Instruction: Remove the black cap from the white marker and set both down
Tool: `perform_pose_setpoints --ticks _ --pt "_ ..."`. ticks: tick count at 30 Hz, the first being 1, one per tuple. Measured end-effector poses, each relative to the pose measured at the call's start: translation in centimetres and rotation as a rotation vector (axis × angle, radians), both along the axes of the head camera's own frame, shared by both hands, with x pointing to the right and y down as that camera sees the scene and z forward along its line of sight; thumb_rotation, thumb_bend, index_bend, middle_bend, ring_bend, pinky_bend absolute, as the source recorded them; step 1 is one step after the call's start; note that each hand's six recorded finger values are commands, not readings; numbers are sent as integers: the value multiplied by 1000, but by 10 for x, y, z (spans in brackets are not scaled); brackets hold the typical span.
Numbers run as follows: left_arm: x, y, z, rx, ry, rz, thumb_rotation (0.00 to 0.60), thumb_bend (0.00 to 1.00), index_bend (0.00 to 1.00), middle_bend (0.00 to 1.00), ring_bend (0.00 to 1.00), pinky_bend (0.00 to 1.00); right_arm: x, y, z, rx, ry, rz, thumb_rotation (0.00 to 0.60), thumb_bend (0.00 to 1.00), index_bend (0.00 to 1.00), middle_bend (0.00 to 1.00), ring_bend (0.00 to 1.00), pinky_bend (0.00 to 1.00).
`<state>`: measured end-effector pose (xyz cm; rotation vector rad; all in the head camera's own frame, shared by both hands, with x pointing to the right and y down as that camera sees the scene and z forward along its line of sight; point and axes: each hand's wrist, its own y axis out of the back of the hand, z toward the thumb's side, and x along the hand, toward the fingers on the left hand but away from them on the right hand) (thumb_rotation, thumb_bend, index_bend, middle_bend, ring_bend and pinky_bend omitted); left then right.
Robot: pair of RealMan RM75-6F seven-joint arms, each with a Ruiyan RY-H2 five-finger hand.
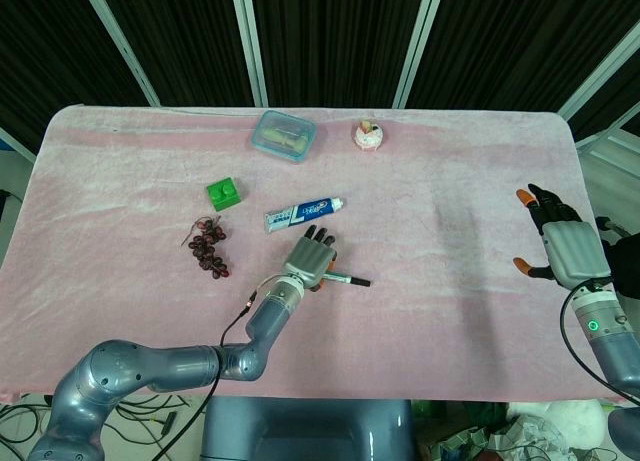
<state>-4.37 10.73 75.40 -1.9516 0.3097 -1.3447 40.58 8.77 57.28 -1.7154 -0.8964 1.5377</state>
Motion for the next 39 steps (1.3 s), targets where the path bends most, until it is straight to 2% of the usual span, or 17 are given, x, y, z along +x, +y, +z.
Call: perform_pose_setpoints --ticks 7,15,23,35,39 --pt "0 -3 0 14 7 -25 600 363 521 167 0 0 3 1 0 0 3 4 600 130 18 0 45 167" --pt "0 -2 -1 16 13 -35 600 424 594 208 0 0 2 1 0 0 5 -1 600 130 18 0 45 167" --pt "-10 -7 2 8 41 -120 600 492 673 267 0 0 0 2 1 -5 9 -6 600 130 18 0 45 166" --pt "-26 -17 2 -12 126 -251 600 498 704 292 0 0 -19 -3 7 -19 -2 -46 600 130 19 0 45 167" --pt "-26 -24 -5 -13 174 -278 600 497 708 297 0 0 -32 -2 10 -49 -47 -40 600 130 45 0 45 167"
